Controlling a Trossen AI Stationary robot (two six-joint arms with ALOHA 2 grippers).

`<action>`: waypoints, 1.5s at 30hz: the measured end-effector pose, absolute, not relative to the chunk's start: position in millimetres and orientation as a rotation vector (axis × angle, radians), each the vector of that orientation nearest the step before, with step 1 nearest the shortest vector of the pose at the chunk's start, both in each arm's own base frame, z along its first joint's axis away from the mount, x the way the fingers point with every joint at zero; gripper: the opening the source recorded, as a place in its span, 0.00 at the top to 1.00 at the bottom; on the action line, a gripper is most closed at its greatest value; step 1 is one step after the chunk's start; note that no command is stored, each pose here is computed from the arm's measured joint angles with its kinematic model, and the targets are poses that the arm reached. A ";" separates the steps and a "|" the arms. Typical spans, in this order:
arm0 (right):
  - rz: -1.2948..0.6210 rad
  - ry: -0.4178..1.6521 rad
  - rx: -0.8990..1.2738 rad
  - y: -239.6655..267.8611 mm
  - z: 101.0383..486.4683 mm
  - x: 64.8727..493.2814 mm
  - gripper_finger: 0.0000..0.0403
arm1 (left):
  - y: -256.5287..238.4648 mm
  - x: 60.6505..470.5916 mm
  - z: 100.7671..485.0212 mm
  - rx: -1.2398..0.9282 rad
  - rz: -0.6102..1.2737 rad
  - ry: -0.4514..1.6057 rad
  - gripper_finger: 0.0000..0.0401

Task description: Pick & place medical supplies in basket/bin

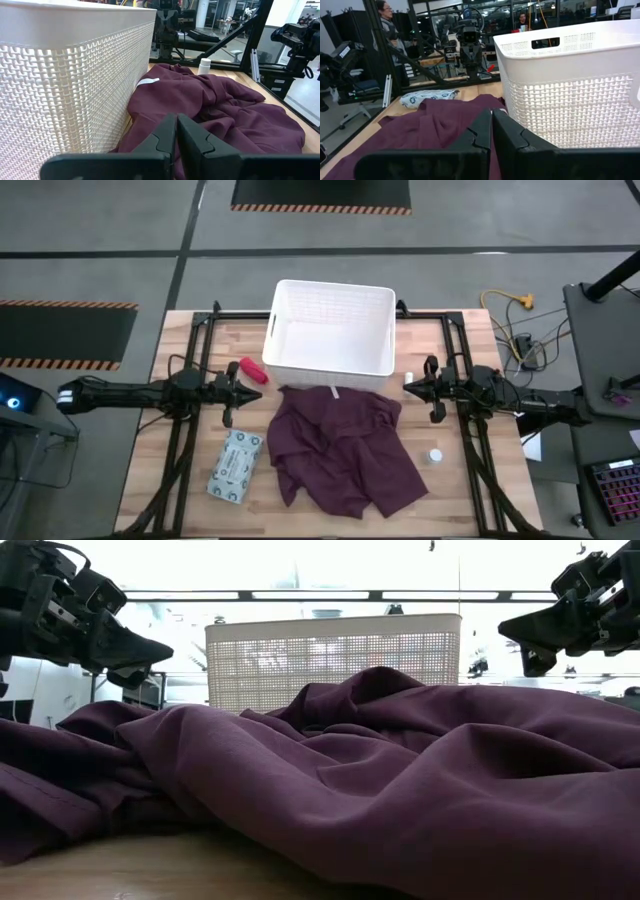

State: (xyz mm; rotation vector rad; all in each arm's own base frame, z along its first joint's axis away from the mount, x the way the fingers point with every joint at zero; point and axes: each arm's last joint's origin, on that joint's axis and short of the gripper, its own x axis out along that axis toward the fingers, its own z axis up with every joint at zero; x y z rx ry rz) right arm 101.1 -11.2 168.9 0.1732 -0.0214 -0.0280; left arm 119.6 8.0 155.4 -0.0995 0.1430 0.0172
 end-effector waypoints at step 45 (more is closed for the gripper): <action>-0.909 0.522 0.927 -28.0 238.9 122.9 0.55 | 8.1 119.5 154.7 -0.100 0.019 0.150 1.00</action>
